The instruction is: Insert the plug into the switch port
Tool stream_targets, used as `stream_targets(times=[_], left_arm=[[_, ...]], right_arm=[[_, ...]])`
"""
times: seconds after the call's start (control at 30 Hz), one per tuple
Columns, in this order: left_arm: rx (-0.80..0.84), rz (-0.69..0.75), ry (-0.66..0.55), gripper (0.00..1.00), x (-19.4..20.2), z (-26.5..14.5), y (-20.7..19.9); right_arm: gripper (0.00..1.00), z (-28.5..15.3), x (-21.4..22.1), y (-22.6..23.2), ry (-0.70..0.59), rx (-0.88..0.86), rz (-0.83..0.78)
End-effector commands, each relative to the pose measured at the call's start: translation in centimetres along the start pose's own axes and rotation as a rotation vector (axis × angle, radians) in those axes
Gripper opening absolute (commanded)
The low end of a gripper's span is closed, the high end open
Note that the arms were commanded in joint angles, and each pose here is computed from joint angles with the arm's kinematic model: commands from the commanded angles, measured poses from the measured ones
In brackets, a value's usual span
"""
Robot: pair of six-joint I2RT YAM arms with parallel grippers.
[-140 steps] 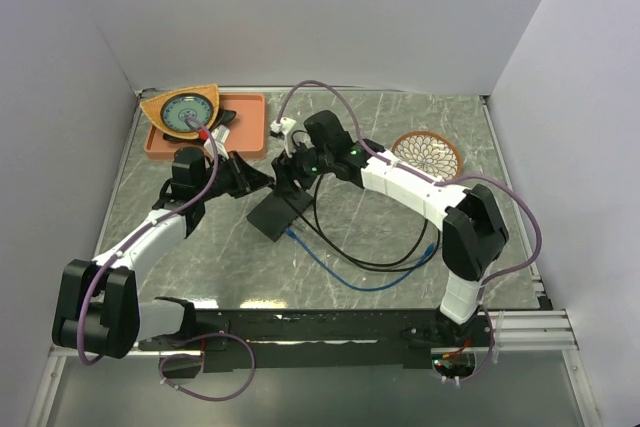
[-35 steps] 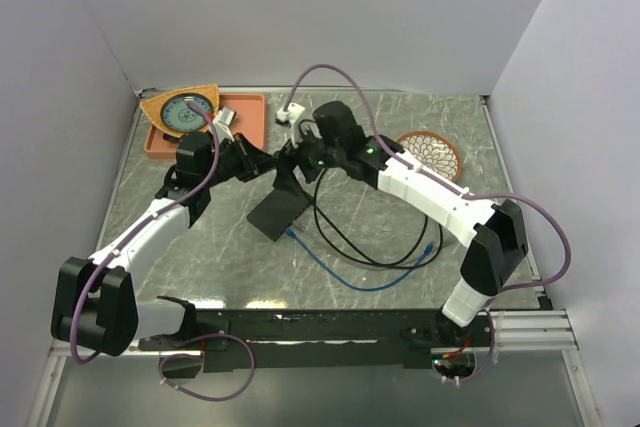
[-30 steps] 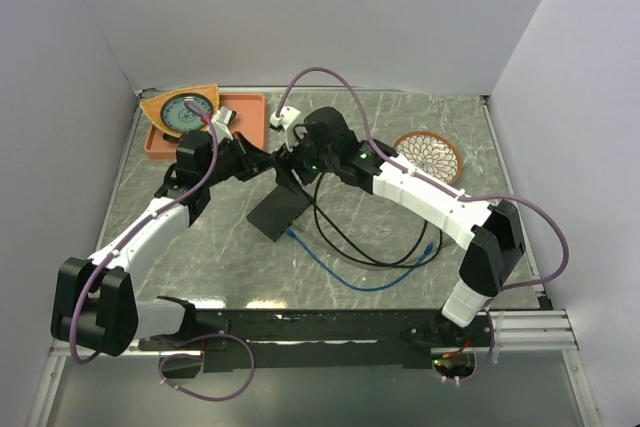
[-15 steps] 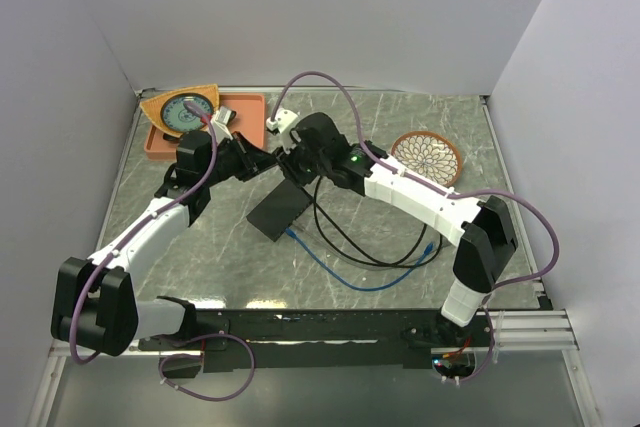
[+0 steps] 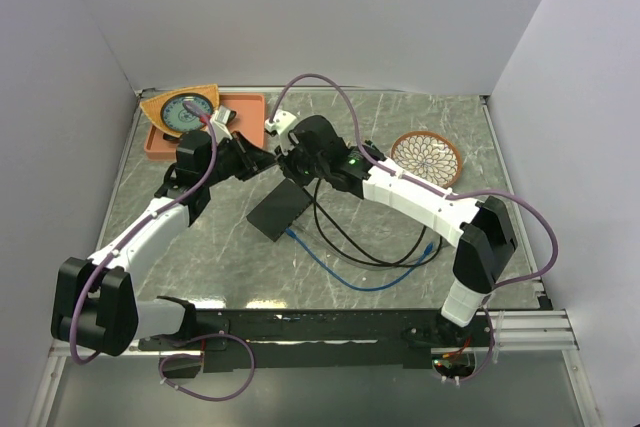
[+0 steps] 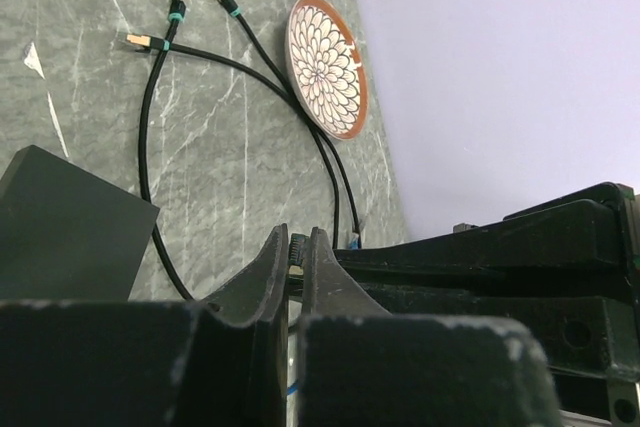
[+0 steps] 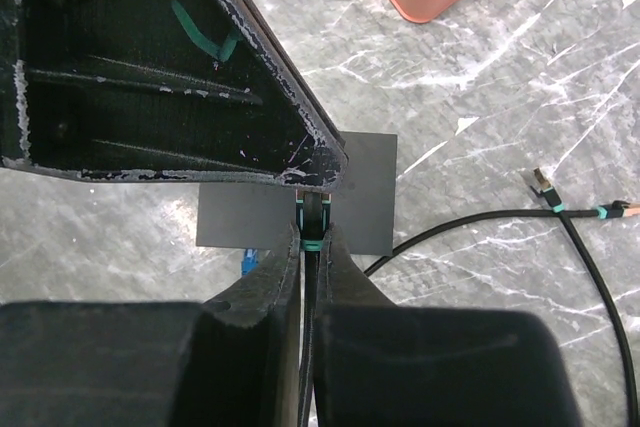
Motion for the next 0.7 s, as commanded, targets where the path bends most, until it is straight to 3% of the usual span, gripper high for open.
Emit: stream_targets(times=[0.0, 0.1, 0.2, 0.4, 0.67], left_arm=[[0.003, 0.032, -0.035, 0.24, -0.3, -0.5, -0.7], [-0.023, 0.045, -0.057, 0.49, -0.7, -0.6, -0.4], [-0.036, 0.053, -0.073, 0.61, -1.2, -0.7, -0.3], [-0.072, 0.053, -0.110, 0.74, -2.6, -1.1, 0.5], [-0.187, 0.055, -0.123, 0.81, -3.7, -1.3, 3.8]], right_arm=[[0.00, -0.1, -0.4, -0.6, -0.035, 0.043, -0.018], [0.00, -0.2, 0.2, -0.4, -0.022, 0.039, -0.027], [0.00, -0.4, 1.0, -0.4, -0.004, 0.042, -0.029], [0.00, -0.4, 3.5, -0.4, 0.044, 0.038, -0.032], [0.00, 0.2, 7.8, -1.1, 0.115, 0.022, 0.016]])
Point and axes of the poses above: each gripper's point midway between its finger pads, its own z axis out along the fingers, its own y axis along the line the jaws close on, x = y × z, the point moved 8 cm from there along -z, back along the fingers, and after that the axes turned 7 degrees about -z, right-handed, at the moved point
